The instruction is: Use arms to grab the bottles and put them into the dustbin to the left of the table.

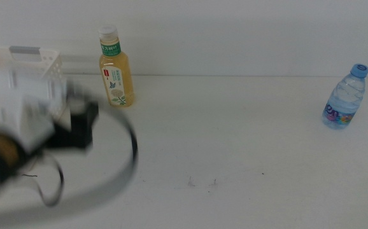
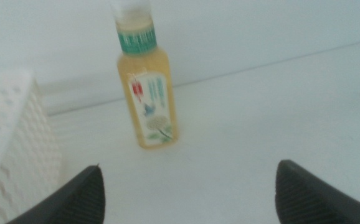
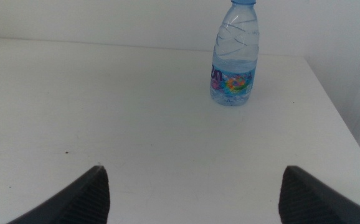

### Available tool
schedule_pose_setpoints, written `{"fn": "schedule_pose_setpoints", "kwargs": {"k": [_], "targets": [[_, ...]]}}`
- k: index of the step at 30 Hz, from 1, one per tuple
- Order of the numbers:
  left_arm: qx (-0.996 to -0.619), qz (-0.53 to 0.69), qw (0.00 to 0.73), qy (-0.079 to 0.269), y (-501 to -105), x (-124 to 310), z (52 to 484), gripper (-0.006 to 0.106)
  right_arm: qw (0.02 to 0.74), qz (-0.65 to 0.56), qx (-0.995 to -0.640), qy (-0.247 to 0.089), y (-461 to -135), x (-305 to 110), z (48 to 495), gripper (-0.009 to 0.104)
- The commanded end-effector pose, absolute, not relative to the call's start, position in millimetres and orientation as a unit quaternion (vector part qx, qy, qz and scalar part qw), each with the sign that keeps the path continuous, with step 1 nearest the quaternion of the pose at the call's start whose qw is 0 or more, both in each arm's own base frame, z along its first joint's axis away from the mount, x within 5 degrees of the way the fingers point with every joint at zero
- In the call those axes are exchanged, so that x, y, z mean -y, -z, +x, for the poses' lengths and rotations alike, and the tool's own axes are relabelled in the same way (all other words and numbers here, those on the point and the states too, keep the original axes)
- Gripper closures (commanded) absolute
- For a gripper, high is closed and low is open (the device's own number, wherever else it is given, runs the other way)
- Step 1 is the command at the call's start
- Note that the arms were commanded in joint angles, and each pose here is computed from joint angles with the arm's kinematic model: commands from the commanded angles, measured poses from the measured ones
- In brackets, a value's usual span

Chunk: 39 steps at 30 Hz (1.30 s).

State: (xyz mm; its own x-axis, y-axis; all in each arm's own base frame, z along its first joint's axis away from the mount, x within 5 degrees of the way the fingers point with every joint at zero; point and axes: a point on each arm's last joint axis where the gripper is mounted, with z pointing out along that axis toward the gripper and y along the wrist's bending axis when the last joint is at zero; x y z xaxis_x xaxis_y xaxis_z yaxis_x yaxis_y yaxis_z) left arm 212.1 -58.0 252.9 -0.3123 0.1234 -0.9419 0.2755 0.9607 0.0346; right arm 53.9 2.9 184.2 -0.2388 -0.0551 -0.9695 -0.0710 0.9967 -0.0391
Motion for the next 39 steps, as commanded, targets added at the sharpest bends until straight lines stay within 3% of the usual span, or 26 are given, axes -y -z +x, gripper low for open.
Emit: {"fn": "schedule_pose_setpoints", "kwargs": {"k": [1,5,10,15,30,39], "targets": [[-0.759,0.109,0.636,0.085,-227,57,197,0.007,0.623,-0.041,-0.781,-0.001,-185,-2,54,0.004],[-0.728,0.088,0.674,0.084,-188,50,183,0.007,0.623,-0.041,-0.781,-0.001,-185,-2,54,0.004],[-0.754,0.081,0.647,0.082,-162,55,203,0.007,0.623,-0.041,-0.781,-0.001,-185,-2,54,0.004],[-0.756,0.072,0.645,0.089,-141,64,232,0.007,0.623,-0.041,-0.781,-0.001,-185,-2,54,0.004],[-0.761,0.094,0.636,0.086,-116,77,349,0.007,0.623,-0.041,-0.781,-0.001,-185,-2,54,0.004],[-0.753,0.086,0.646,0.088,-102,71,389,0.007,0.623,-0.041,-0.781,-0.001,-185,-2,54,0.004]]}}
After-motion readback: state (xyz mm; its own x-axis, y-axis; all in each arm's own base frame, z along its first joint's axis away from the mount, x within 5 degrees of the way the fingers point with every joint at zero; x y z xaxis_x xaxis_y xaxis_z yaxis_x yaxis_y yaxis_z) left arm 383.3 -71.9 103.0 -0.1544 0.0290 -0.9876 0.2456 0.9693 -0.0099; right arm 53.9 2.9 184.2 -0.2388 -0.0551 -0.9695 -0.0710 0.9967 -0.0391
